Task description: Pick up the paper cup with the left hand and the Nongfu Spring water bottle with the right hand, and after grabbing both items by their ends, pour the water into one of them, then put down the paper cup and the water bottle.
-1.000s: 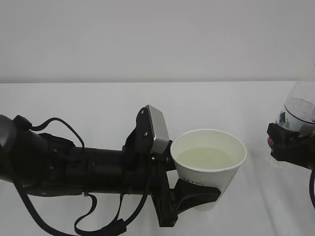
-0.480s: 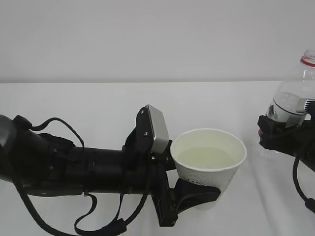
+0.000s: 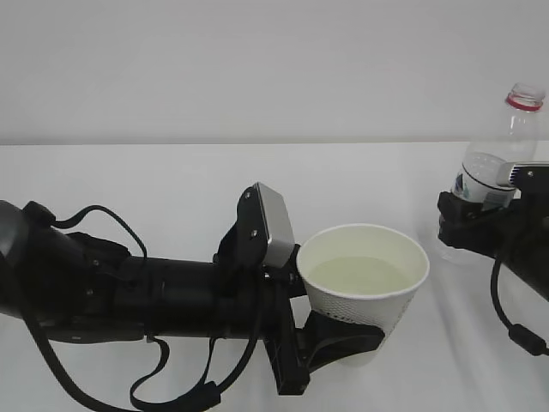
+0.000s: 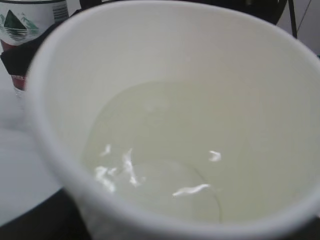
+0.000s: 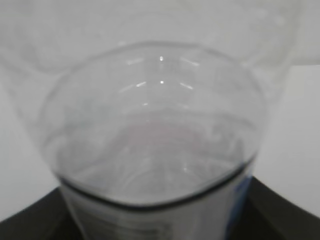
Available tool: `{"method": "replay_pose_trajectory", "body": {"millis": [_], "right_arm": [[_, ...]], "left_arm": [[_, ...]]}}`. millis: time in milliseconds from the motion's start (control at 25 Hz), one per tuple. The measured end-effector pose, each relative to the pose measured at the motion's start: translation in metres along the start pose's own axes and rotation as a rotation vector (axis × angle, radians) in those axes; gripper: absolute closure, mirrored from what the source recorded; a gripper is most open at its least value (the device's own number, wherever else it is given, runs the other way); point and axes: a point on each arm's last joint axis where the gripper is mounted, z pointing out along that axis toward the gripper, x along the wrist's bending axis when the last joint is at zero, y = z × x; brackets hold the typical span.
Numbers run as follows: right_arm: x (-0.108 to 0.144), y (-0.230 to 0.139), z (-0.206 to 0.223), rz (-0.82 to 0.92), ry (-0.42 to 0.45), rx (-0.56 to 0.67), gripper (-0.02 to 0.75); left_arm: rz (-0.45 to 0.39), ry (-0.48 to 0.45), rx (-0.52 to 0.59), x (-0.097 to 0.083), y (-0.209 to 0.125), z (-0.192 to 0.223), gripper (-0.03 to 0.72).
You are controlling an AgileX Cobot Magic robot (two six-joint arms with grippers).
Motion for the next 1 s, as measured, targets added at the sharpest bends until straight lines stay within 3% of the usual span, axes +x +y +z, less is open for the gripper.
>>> {"method": "replay_pose_trajectory", "body": {"millis": [1000], "right_arm": [[-0.002, -0.010, 0.026, -0.001, 0.000, -0.001, 0.251]], "left_arm": [[0.001, 0.002, -0.001, 0.000, 0.000, 0.000, 0.190]]}}
